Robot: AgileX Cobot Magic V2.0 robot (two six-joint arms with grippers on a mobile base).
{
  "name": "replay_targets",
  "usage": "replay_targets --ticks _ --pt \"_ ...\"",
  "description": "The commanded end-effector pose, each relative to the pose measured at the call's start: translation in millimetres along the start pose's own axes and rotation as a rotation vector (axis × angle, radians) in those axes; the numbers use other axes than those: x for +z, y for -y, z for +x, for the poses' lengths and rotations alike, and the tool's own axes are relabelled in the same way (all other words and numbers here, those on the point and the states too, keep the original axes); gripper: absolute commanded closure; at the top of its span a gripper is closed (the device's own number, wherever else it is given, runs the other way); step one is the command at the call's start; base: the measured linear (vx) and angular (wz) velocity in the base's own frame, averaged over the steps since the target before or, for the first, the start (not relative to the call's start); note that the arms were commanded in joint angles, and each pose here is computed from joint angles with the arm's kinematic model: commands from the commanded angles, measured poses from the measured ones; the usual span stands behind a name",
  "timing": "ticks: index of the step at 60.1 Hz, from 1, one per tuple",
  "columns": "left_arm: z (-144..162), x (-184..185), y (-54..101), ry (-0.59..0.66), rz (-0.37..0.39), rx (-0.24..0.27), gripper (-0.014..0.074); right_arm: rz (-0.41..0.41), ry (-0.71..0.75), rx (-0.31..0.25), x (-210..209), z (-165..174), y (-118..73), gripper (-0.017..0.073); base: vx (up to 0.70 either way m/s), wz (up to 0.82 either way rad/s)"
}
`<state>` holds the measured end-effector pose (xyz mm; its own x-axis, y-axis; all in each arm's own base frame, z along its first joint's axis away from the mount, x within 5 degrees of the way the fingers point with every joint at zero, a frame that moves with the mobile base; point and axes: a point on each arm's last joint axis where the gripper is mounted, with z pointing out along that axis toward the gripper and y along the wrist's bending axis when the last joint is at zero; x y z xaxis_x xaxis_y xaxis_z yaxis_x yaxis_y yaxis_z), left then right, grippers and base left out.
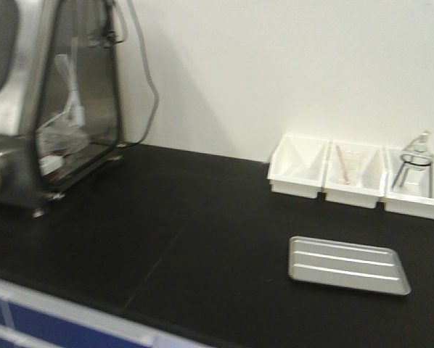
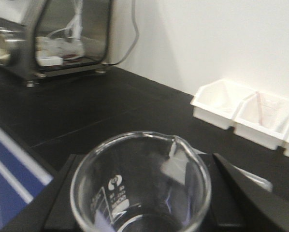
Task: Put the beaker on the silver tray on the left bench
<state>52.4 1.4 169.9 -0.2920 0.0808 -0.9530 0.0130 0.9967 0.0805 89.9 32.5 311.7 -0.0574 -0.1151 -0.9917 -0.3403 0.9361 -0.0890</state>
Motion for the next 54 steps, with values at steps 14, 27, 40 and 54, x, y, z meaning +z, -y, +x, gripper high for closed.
replay_targets --ticks 14,27,40,54 --pt "-0.9 1.5 0.7 0.064 0.006 -0.003 0.0592 -0.028 0.082 -0.027 -1.1 -15.0 -1.9 0.0571 0.4 -0.57" --pt "-0.9 1.5 0.7 0.064 0.006 -0.003 0.0592 -0.028 0.082 -0.027 -1.1 -15.0 -1.9 0.0571 0.33 -0.47" --pt "-0.9 1.5 0.7 0.064 0.006 -0.003 0.0592 -0.028 0.082 -0.027 -1.1 -15.0 -1.9 0.0571 0.26 -0.26" --pt "-0.9 1.5 0.7 0.064 0.006 -0.003 0.0592 -0.028 0.082 -0.027 -1.1 -15.0 -1.9 0.0571 0.16 -0.19"
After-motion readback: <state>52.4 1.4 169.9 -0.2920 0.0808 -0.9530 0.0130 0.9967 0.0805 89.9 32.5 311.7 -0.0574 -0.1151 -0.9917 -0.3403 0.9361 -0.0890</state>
